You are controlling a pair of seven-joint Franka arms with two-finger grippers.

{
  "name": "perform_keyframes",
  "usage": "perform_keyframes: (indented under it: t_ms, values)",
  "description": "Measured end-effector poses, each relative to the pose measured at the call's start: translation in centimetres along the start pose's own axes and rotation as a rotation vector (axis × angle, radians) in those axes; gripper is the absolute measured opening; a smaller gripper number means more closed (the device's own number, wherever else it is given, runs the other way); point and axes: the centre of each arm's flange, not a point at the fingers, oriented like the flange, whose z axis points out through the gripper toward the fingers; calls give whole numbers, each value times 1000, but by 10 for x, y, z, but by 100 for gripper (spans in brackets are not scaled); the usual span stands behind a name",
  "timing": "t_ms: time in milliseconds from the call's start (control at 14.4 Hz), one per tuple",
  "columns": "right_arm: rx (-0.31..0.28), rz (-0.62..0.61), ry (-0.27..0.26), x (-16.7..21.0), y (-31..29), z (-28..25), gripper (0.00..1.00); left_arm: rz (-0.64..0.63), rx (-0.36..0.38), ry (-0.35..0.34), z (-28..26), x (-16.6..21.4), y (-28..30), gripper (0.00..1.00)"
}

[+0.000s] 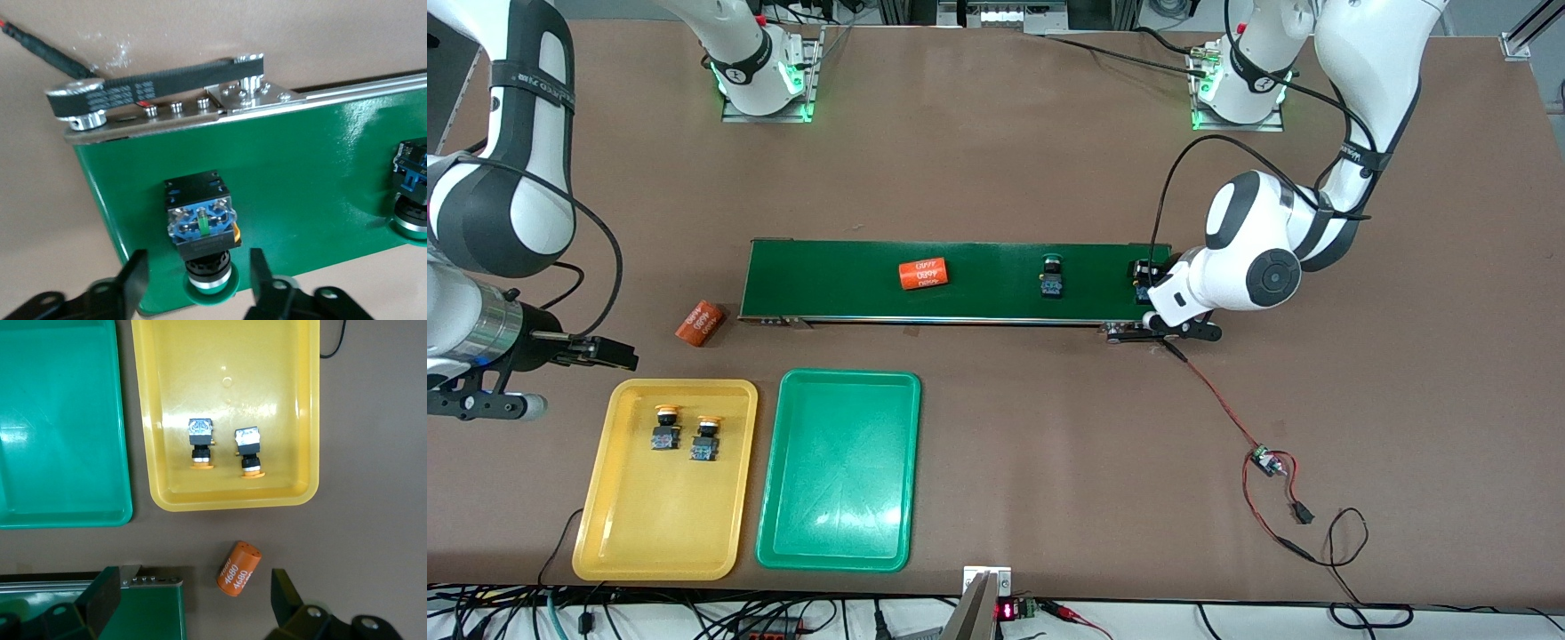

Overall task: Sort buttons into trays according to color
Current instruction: 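Withdraw the right gripper while the left gripper places the green button, then reach the right gripper to the conveyor while the left gripper withdraws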

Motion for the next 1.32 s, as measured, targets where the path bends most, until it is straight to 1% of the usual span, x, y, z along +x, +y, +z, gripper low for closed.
perform_keyframes:
  t_ms: [69, 138, 208, 346, 415, 554, 623, 692, 761, 900, 969, 1108, 1177, 1315]
  values:
    - [5, 4, -8, -3, 2, 0, 100, 2, -1, 19, -9, 1, 1, 83]
    - [14, 6, -17, -8, 4, 0, 100, 3, -2, 48, -24, 2, 2, 94]
    - [23, 5, -27, -12, 4, 2, 100, -1, -2, 85, -43, 1, 1, 100]
    - [32, -2, -45, -20, 4, 5, 100, -31, 11, 178, -94, -6, -18, 100]
    - [27, -10, -52, -23, 4, 5, 100, -40, 44, 223, -119, -12, -34, 100]
    - [34, -21, -57, -29, 4, 2, 100, -25, 159, 295, -161, -25, -56, 100]
    - [45, -13, -54, -31, 3, -2, 100, -11, 214, 311, -178, -34, -57, 100]
    - [53, -4, -58, -35, 0, -6, 100, -4, 251, 304, -194, -44, -54, 100]
    - [57, 4, -71, -39, -6, -9, 100, -6, 272, 282, -213, -54, -51, 100]
    - [60, 7, -94, -44, -23, -8, 100, -26, 284, 256, -255, -73, -48, 100]
    - [52, 9, -100, -45, -31, -7, 100, -41, 284, 265, -272, -80, -50, 100]
    - [30, 22, -114, -49, -44, -3, 100, -75, 278, 308, -301, -92, -63, 100]
    - [23, 29, -124, -51, -52, 1, 100, -94, 262, 329, -312, -98, -70, 100]
    - [14, 39, -141, -56, -72, 10, 100, -130, 199, 358, -328, -111, -84, 100]
